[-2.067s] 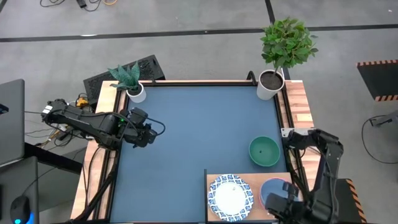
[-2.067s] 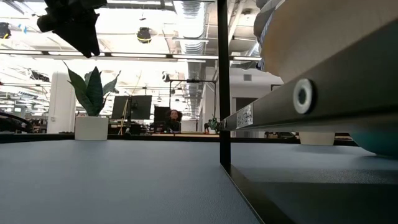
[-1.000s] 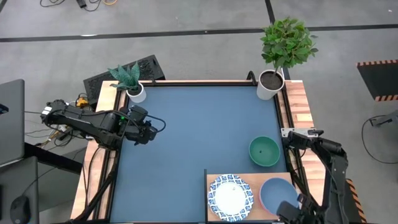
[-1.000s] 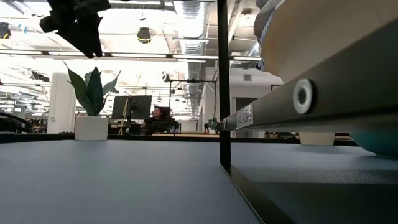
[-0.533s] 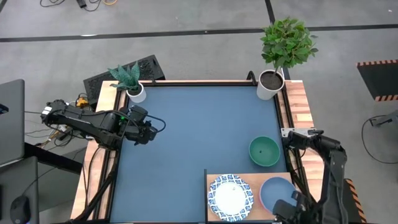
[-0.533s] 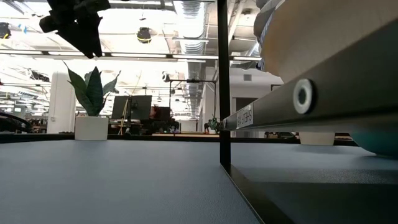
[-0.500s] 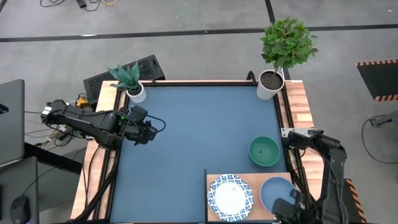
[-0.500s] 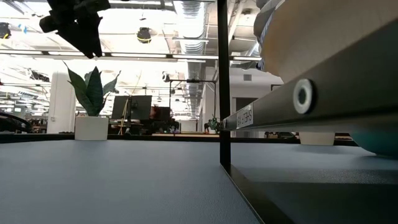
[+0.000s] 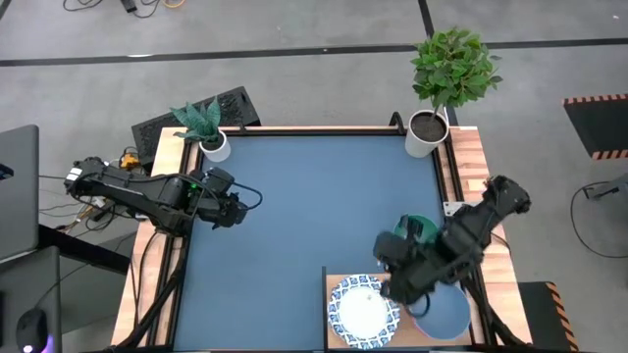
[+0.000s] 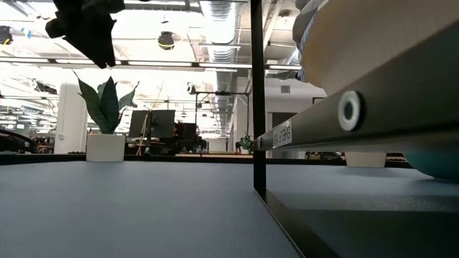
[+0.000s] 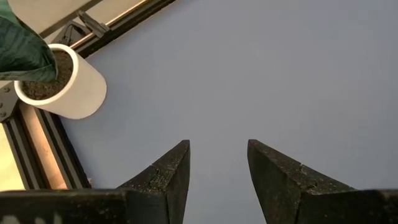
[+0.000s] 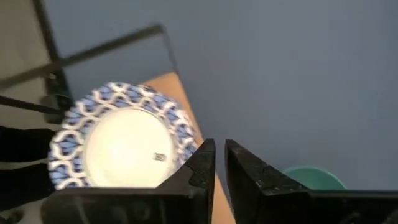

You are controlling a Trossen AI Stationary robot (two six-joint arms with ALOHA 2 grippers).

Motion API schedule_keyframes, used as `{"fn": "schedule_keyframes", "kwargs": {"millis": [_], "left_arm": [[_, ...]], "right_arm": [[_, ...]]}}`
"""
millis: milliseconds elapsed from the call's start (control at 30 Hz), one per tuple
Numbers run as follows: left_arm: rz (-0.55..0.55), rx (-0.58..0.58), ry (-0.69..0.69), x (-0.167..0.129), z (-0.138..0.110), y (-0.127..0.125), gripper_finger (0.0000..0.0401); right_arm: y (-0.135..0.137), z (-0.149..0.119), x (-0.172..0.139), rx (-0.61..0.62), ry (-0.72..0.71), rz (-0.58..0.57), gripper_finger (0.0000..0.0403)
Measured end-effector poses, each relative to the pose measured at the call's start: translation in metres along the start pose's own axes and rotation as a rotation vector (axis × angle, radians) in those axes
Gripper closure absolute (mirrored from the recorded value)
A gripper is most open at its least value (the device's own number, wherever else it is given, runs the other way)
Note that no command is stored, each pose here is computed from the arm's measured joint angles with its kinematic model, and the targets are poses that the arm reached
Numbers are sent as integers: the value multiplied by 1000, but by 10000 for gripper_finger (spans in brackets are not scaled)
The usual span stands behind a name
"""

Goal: Place and stack bowls onto a shelf
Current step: Stack the green bowl on the blue bowl on the shelf

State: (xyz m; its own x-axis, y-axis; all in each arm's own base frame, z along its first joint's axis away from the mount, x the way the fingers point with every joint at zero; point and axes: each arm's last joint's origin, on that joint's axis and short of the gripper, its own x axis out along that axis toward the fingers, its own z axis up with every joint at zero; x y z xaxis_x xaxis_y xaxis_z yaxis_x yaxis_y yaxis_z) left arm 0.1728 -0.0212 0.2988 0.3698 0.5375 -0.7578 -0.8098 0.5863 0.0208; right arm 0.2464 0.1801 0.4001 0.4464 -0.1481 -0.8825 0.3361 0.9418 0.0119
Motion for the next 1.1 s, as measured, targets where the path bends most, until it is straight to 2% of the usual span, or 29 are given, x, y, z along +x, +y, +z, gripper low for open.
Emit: {"fn": "schedule_keyframes", "kwargs": {"millis": [133, 267, 433, 533, 633, 767, 900, 1100], "left_arm": [[-9, 3, 15, 0, 0, 0, 254], [-31, 28, 13, 0, 0, -2, 254], [-54, 19, -1, 0, 2, -5, 254], [-57, 31, -2, 0, 2, -5, 254], [-57, 31, -2, 0, 2, -5, 254], [-57, 21, -2, 0, 2, -5, 254], [-57, 4, -2, 0, 2, -5, 254], [-57, -2, -2, 0, 2, -5, 254]], "right_arm": [[-33, -8, 10, 115, 89, -39, 325], [-71, -39, 23, 296, 215, -84, 302], [-86, -72, 54, 424, 282, -55, 253], [-86, -83, 77, 434, 305, -54, 228], [-86, -90, 100, 432, 328, -100, 216], [-88, -94, 126, 405, 340, -119, 215], [-89, -93, 141, 417, 312, -76, 219], [-100, -103, 157, 425, 337, -125, 220]]}}
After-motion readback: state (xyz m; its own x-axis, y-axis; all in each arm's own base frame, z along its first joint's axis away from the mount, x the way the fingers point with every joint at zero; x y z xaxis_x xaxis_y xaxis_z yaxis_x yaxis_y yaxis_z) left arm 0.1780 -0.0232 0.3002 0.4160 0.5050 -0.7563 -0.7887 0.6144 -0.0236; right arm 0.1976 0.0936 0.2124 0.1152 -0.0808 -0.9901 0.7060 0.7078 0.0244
